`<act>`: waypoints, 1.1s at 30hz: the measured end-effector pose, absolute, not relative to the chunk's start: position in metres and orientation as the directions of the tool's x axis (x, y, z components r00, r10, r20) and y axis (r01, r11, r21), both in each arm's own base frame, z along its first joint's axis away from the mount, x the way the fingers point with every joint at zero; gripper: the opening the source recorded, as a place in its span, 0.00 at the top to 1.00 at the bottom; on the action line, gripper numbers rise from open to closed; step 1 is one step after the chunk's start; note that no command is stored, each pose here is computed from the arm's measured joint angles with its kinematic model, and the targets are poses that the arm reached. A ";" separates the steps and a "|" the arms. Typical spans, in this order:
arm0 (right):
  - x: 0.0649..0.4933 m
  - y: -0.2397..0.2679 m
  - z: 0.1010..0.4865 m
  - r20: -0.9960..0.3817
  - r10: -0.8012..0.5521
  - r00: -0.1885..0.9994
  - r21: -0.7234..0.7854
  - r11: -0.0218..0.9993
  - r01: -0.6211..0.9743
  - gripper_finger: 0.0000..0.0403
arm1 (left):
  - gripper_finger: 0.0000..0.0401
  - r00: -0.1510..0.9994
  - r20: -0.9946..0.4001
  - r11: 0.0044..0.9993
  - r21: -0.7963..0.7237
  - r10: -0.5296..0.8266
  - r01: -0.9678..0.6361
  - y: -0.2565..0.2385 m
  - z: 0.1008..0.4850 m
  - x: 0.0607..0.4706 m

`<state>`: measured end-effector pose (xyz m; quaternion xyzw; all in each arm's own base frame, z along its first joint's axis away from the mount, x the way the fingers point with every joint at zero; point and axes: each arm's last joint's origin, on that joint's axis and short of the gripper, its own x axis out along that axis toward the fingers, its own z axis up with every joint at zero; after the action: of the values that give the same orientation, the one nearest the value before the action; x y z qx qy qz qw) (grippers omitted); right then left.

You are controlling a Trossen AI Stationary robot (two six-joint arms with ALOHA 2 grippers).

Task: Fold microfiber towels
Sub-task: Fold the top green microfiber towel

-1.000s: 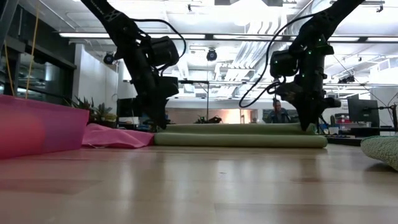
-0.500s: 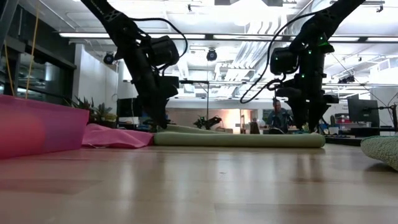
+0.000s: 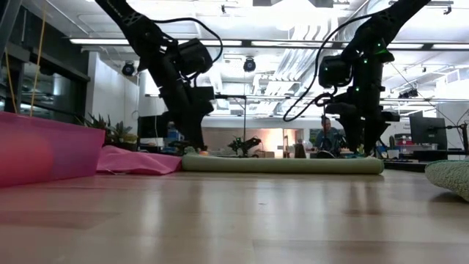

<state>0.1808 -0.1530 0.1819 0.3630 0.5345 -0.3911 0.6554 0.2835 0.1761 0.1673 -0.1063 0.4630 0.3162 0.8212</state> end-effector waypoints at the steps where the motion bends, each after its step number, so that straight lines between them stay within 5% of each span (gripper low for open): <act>1: 0.181 -0.153 0.182 -0.985 -0.124 0.122 0.058 0.430 0.901 0.45 | 0.80 0.362 -0.831 0.778 0.126 0.421 -0.616 0.177 0.168 0.283; 8: 0.175 -0.153 0.191 -0.977 -0.183 0.110 0.019 0.437 0.899 0.45 | 0.66 0.302 -0.841 0.754 0.175 0.449 -0.634 0.198 0.189 0.275; 18: 0.158 -0.149 0.218 -0.940 -0.138 0.311 0.189 0.549 0.814 0.45 | 0.61 0.678 -0.723 0.871 -0.244 0.130 -0.427 0.216 0.206 0.267; 26: 0.165 -0.148 0.192 -0.847 -0.075 0.526 0.411 0.533 0.739 0.45 | 0.65 0.638 -0.763 0.855 -0.261 0.101 -0.447 0.190 0.160 0.272; 33: 0.157 -0.139 0.161 -0.846 -0.082 0.526 0.449 0.421 0.788 0.45 | 0.67 0.608 -0.770 0.884 -0.136 0.190 -0.448 0.176 0.155 0.283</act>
<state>0.1565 -0.1393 0.1614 0.4523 0.3901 -0.2912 0.7473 0.2833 0.1762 0.1549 -0.1597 0.4038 0.1809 0.8825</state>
